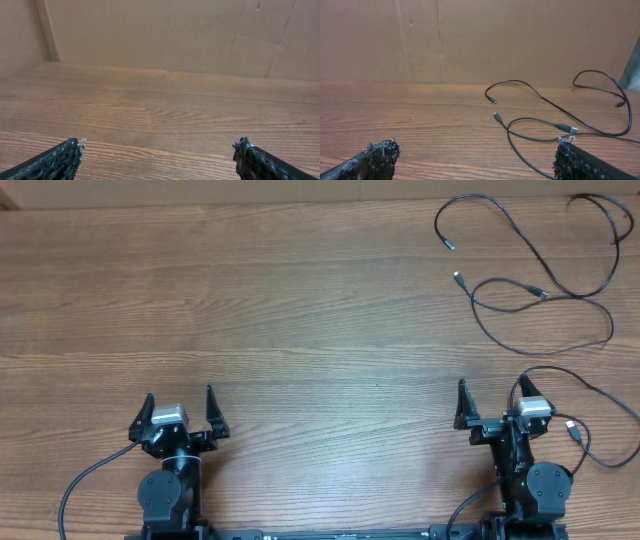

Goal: Untangle cables

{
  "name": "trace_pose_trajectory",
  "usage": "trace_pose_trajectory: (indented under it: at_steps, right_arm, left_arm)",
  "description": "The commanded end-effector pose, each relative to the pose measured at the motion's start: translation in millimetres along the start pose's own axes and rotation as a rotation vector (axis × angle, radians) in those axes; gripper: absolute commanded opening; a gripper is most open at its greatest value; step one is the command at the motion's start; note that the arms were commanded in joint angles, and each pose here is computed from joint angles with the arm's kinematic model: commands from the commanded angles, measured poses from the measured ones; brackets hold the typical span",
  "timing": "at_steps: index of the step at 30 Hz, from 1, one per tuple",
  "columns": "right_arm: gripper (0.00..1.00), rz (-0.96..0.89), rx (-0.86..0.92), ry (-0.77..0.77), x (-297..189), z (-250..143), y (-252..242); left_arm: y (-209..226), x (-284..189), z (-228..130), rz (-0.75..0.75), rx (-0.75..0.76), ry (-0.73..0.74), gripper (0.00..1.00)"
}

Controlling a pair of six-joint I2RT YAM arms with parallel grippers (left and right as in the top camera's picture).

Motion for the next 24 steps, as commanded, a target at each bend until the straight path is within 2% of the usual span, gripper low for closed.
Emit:
trace_pose_trajectory:
  at_steps: [1, 24]
  right_arm:
    - [1.0, 0.005, -0.005, -0.004, 0.2, -1.9, 1.3]
    - [1.0, -0.014, 0.003, 0.002, 0.2, -2.7, -0.1]
  left_arm:
    - [-2.2, -0.4, -0.3, -0.018, -0.007, -0.002, 1.0]
    - [-2.2, -0.4, -0.3, -0.018, -0.007, -0.002, 0.99]
Point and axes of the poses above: each gripper's point midway between its finger pads, its own x axis out along the fingers, its own y axis along the line the jaws close on, z = x × y, the point moved 7 cm from there along -x, back along the fingers, and after that the axes turned 9 degrees about -x, right-handed, at the moved point
